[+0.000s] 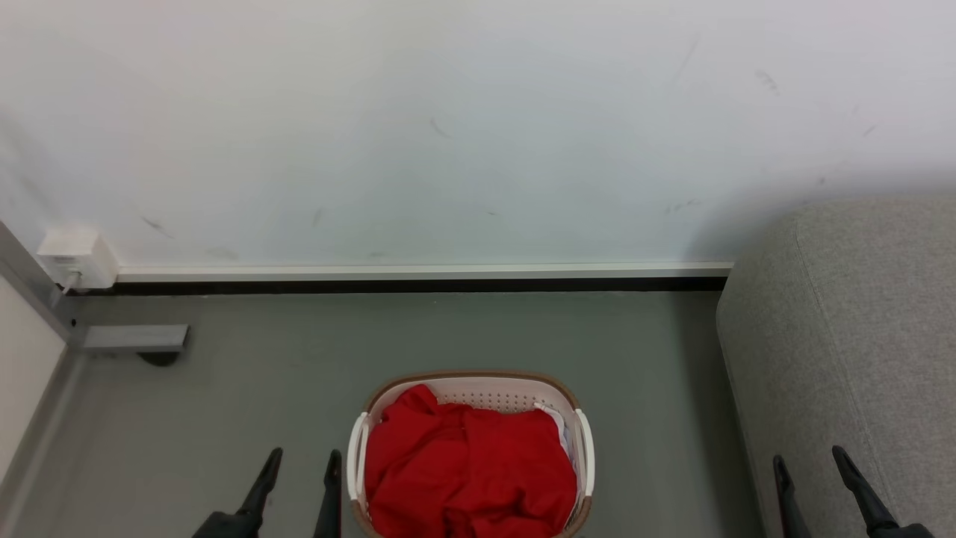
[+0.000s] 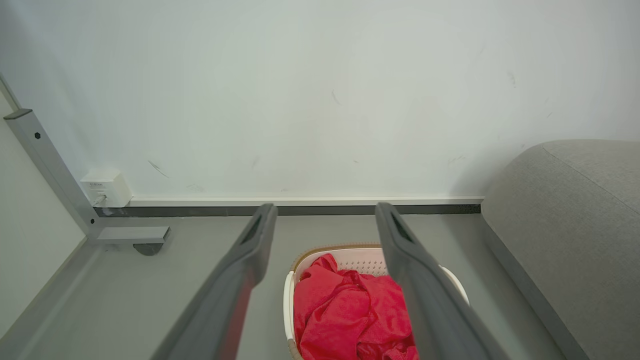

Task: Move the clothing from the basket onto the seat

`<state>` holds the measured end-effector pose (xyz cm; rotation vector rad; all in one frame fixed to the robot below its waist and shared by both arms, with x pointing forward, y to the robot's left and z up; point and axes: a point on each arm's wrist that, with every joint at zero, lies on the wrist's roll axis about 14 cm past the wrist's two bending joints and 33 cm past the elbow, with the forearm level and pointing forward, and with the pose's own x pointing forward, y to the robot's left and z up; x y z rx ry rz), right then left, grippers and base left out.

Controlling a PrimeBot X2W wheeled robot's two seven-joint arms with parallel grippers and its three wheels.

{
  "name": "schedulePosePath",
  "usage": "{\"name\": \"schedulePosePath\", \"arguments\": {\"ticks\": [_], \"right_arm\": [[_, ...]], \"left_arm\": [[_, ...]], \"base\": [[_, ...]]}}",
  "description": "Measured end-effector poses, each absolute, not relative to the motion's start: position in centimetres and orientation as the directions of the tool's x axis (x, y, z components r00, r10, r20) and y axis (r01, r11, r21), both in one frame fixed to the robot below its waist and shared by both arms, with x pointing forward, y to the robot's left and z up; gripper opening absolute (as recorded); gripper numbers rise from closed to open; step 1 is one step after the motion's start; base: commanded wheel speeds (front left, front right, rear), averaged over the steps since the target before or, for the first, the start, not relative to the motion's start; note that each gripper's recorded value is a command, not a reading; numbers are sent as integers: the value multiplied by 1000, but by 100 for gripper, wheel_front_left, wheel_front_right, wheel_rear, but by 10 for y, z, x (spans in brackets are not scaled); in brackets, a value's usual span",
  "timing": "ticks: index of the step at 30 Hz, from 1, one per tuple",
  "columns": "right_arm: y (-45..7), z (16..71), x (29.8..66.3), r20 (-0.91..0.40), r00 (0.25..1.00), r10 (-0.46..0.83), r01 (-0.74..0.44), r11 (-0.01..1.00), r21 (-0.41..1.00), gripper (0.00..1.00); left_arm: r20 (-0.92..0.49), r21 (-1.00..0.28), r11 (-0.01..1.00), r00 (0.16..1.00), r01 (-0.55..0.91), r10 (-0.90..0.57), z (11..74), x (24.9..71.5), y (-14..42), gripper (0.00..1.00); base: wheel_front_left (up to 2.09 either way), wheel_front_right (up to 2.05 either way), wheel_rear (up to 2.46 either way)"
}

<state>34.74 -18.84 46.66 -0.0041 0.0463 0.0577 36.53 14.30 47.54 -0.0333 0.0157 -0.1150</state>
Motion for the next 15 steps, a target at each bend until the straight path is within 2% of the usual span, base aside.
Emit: {"name": "schedulePosePath", "arguments": {"ticks": [15], "right_arm": [[-195,462,347,-59,998,32,-31,999,20,100]], "left_arm": [[-31,-49,989,990,138,-140,469,373,134,100]], "base": [[0,0,0]]}}
